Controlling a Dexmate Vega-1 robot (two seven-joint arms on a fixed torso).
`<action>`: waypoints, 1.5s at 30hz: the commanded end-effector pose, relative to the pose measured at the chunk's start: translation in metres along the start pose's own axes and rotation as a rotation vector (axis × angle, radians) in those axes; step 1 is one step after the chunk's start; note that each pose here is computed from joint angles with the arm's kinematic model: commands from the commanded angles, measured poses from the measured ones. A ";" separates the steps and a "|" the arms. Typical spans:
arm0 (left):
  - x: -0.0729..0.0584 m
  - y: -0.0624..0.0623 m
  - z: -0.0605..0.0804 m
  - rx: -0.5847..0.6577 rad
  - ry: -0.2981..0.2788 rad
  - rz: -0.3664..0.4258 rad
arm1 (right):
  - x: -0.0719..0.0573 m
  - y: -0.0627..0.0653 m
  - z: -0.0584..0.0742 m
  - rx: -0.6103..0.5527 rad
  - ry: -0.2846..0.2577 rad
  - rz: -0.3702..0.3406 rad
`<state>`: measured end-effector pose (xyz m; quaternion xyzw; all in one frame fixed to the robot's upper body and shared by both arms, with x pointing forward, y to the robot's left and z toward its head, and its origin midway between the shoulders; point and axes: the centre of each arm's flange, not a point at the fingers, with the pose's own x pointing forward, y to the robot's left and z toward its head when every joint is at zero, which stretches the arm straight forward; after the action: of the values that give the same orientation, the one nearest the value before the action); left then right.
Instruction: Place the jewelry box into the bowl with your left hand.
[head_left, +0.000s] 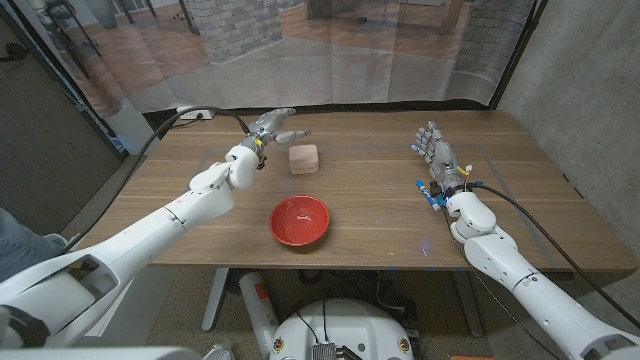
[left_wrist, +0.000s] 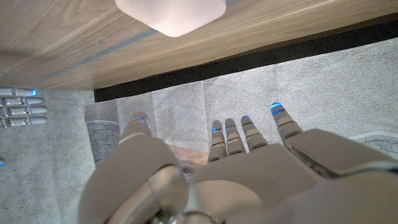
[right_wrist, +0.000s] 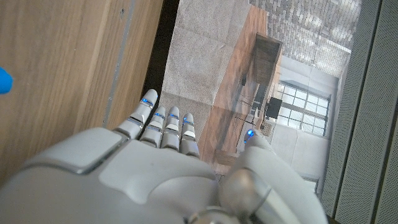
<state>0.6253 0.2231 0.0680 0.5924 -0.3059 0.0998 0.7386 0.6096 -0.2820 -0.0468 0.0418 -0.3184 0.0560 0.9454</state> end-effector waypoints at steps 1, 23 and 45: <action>0.006 -0.003 0.004 0.050 0.022 -0.068 | -0.002 0.001 0.001 0.000 0.001 -0.003; 0.020 -0.021 0.010 0.093 0.049 -0.159 | -0.001 0.001 0.002 0.002 -0.007 -0.006; 0.032 -0.043 0.024 0.117 0.010 -0.241 | 0.004 0.001 0.001 0.012 -0.015 -0.008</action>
<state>0.6579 0.1936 0.0577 0.6566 -0.2273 0.0502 0.7174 0.6100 -0.2811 -0.0440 0.0457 -0.3243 0.0538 0.9433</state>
